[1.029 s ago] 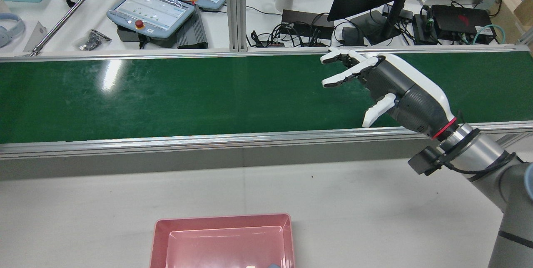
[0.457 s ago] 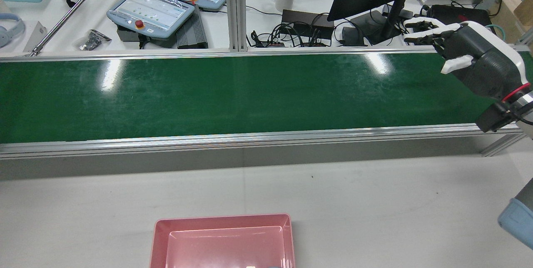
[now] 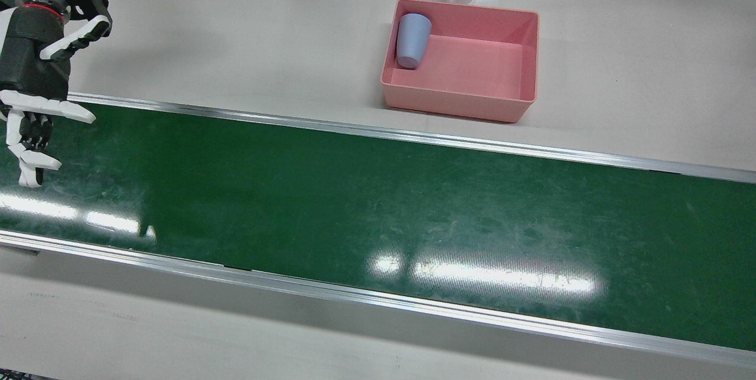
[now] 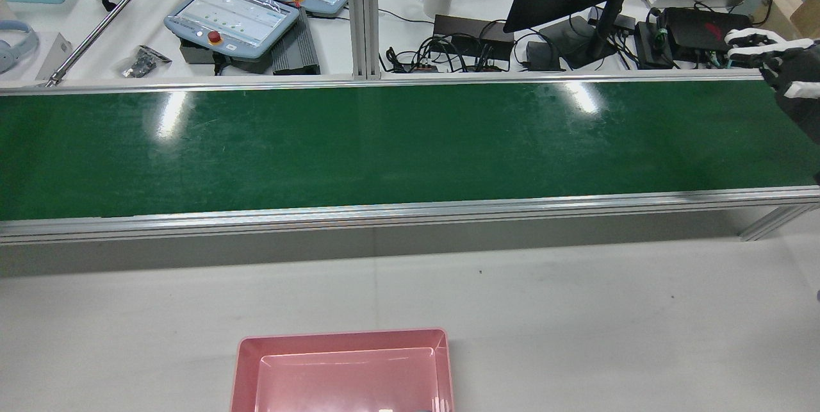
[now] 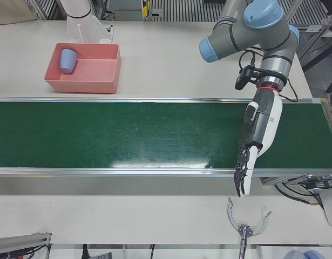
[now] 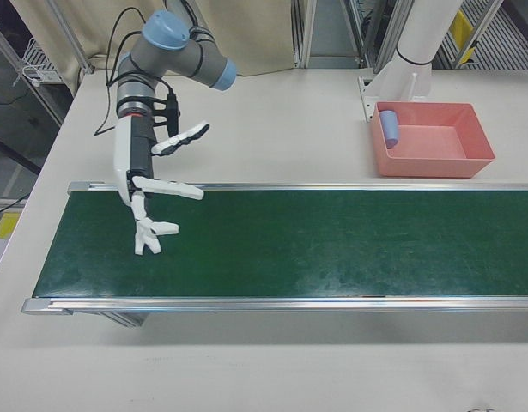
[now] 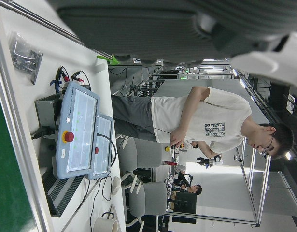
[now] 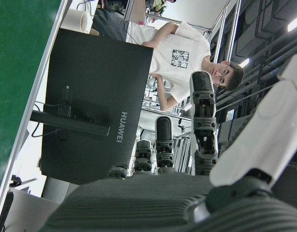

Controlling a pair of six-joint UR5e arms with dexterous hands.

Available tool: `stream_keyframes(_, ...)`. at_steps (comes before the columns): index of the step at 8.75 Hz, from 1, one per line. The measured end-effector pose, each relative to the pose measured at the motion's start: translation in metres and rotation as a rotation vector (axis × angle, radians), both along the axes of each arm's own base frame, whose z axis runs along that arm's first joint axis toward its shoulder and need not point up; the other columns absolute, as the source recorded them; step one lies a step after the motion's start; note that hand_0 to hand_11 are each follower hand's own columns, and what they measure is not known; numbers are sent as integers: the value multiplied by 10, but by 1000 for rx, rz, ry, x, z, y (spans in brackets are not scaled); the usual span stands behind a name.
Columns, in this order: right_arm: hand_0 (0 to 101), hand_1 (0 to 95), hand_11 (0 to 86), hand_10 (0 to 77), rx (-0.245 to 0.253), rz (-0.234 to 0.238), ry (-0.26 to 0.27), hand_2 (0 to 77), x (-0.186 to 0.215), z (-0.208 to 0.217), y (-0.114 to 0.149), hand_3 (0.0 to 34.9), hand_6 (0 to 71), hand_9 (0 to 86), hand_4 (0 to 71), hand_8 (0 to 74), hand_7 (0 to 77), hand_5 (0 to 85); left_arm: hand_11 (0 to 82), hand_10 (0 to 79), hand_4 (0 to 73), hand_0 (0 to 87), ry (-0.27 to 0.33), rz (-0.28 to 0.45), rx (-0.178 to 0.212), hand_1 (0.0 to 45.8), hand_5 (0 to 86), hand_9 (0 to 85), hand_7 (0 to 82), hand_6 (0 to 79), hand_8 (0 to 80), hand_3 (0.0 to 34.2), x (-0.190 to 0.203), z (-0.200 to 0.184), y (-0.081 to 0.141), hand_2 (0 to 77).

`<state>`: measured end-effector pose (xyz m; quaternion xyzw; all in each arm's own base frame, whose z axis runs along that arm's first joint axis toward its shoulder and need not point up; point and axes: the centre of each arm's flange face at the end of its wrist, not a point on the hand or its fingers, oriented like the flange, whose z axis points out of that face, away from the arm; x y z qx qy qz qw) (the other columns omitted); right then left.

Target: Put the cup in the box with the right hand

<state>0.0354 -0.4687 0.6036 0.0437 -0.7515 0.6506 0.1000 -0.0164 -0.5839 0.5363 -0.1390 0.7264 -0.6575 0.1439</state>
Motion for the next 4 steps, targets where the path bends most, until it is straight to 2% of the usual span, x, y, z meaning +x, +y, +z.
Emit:
stream_keyframes(1, 454, 5, 33, 22, -23, 25, 0, 11, 30, 14, 4, 0, 104, 180, 518, 71, 502, 5, 0, 0, 0, 0, 0, 0, 0, 5, 0, 0, 0, 0, 0, 0, 0, 0, 0, 5)
stream_keyframes(2, 465, 5, 33, 22, -49, 49, 3, 11, 54, 34, 9, 0, 120, 180, 518, 71, 578, 5, 0, 0, 0, 0, 0, 0, 0, 5, 0, 0, 0, 0, 0, 0, 0, 0, 0, 5)
stream_keyframes(4, 465, 5, 49, 33, -60, 79, 1, 11, 76, 74, 14, 0, 120, 213, 518, 82, 589, 5, 0, 0, 0, 0, 0, 0, 1, 5, 0, 0, 0, 0, 0, 0, 0, 0, 0, 5)
